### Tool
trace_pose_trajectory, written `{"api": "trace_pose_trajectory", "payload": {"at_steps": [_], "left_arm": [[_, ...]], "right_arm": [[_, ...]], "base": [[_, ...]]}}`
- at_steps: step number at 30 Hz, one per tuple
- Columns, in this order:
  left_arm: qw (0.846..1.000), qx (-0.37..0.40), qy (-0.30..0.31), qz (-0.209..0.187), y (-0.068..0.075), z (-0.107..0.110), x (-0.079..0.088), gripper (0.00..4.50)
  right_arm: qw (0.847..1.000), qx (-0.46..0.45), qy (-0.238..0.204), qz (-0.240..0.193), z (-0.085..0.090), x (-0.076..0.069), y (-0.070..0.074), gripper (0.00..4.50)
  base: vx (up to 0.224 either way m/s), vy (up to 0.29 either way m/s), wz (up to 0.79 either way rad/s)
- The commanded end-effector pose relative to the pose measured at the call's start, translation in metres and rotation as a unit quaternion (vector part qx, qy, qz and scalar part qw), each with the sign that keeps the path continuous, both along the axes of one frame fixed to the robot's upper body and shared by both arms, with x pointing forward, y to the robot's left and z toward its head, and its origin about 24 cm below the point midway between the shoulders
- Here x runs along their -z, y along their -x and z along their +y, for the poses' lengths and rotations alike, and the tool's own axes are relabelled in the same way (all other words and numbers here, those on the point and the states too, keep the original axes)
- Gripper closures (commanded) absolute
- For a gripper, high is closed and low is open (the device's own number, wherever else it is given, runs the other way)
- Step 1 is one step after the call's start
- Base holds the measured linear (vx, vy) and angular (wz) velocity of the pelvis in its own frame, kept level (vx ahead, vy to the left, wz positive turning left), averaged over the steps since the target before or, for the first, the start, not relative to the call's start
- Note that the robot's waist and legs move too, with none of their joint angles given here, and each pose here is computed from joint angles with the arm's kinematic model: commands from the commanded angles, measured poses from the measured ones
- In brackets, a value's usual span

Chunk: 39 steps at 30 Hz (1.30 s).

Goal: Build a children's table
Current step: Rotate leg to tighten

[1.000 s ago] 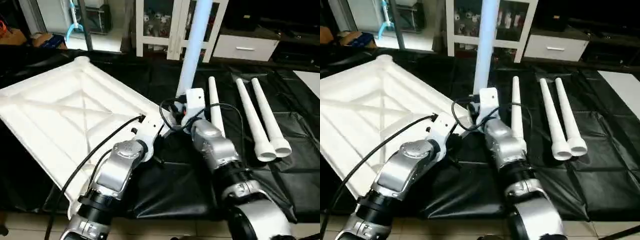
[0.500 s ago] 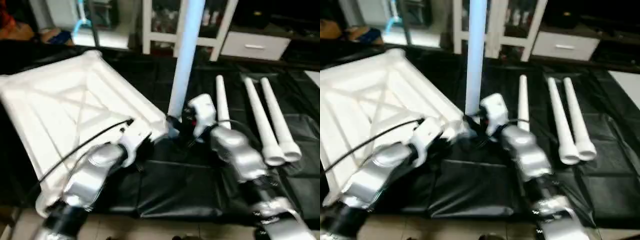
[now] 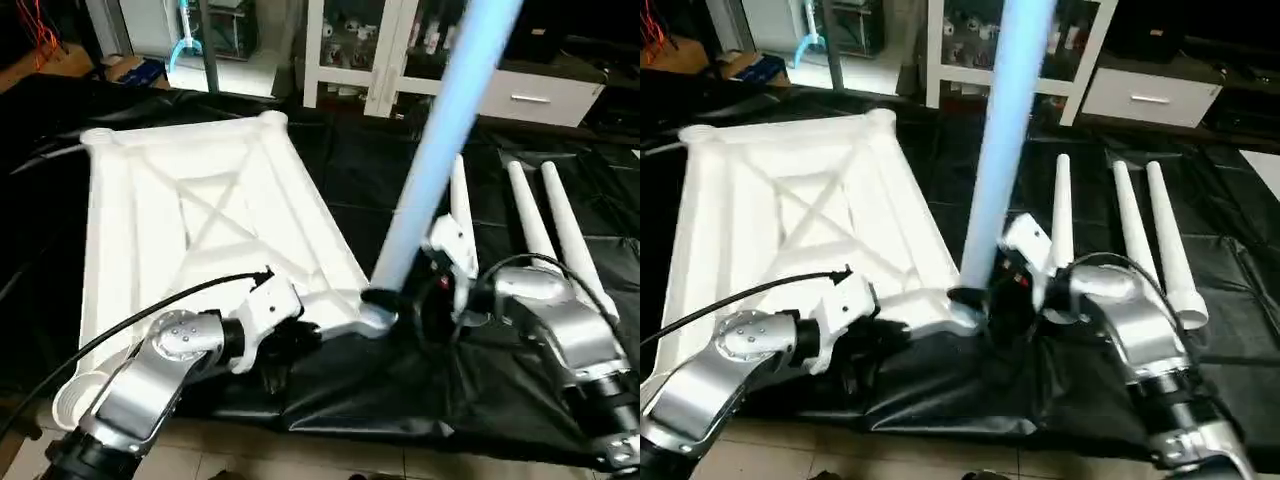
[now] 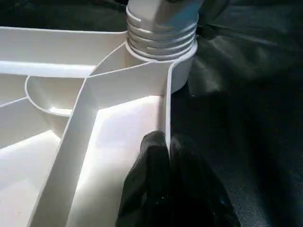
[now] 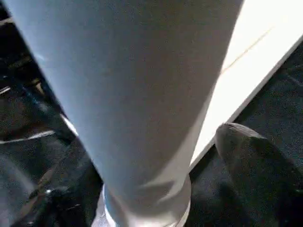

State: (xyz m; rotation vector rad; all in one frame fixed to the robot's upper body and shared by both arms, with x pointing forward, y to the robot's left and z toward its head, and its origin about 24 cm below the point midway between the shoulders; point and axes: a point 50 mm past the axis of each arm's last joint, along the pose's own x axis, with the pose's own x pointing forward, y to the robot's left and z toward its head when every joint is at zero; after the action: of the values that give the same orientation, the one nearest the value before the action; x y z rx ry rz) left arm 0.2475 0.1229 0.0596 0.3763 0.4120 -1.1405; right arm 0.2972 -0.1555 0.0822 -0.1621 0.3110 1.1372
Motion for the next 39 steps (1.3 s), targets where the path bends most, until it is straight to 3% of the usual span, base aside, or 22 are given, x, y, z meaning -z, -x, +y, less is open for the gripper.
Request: {"api": "trace_pose_trajectory", "payload": {"at_steps": [1, 18, 26, 28, 30, 33, 35, 36, 37, 39], "left_arm": [[0.998, 0.047, 0.04, -0.016, 0.006, -0.011, -0.012, 4.5], [0.998, 0.053, 0.039, -0.008, 0.008, -0.011, -0.011, 4.5], [1.0, 0.006, 0.008, -0.02, -0.002, -0.014, -0.003, 4.5], [0.999, -0.024, -0.004, -0.023, -0.008, -0.018, 0.0, 4.5], [0.997, -0.063, -0.023, -0.029, -0.016, -0.026, 0.003, 4.5], [0.996, -0.083, -0.028, -0.031, -0.02, -0.03, 0.003, 4.5], [0.982, -0.182, -0.039, -0.035, -0.04, -0.046, 0.003, 4.5], [0.982, -0.182, -0.039, -0.035, -0.04, -0.046, 0.003, 4.5], [0.977, -0.206, -0.041, -0.038, -0.045, -0.051, 0.003, 4.5], [0.974, -0.217, -0.042, -0.041, -0.048, -0.056, 0.002, 4.5]], "right_arm": [[1.0, 0.01, 0.008, 0.02, -0.01, 0.003, 0.002, 1.13], [0.999, -0.008, -0.008, 0.046, -0.006, 0.008, 0.01, 2.38], [0.991, 0.128, 0.004, 0.027, 0.006, 0.023, -0.01, 2.49], [0.983, 0.179, 0.003, 0.036, 0.013, 0.03, -0.016, 2.51], [0.965, 0.256, -0.003, 0.053, 0.024, 0.038, -0.026, 2.53], [0.957, 0.285, -0.003, 0.06, 0.03, 0.042, -0.03, 2.54], [0.919, 0.388, 0.018, 0.066, 0.053, 0.055, -0.041, 2.54], [0.919, 0.388, 0.018, 0.066, 0.053, 0.055, -0.041, 2.54], [0.904, 0.422, 0.021, 0.072, 0.064, 0.059, -0.044, 2.54], [0.897, 0.436, 0.027, 0.065, 0.074, 0.06, -0.045, 2.55]], "base": [[0.0, 0.0, 0.0], [0.0, 0.0, 0.0], [0.0, 0.0, 0.0], [0.0, 0.0, 0.0], [0.0, 0.0, 0.0], [0.0, 0.0, 0.0], [0.0, 0.0, 0.0], [0.0, 0.0, 0.0], [0.0, 0.0, 0.0], [0.0, 0.0, 0.0]]}}
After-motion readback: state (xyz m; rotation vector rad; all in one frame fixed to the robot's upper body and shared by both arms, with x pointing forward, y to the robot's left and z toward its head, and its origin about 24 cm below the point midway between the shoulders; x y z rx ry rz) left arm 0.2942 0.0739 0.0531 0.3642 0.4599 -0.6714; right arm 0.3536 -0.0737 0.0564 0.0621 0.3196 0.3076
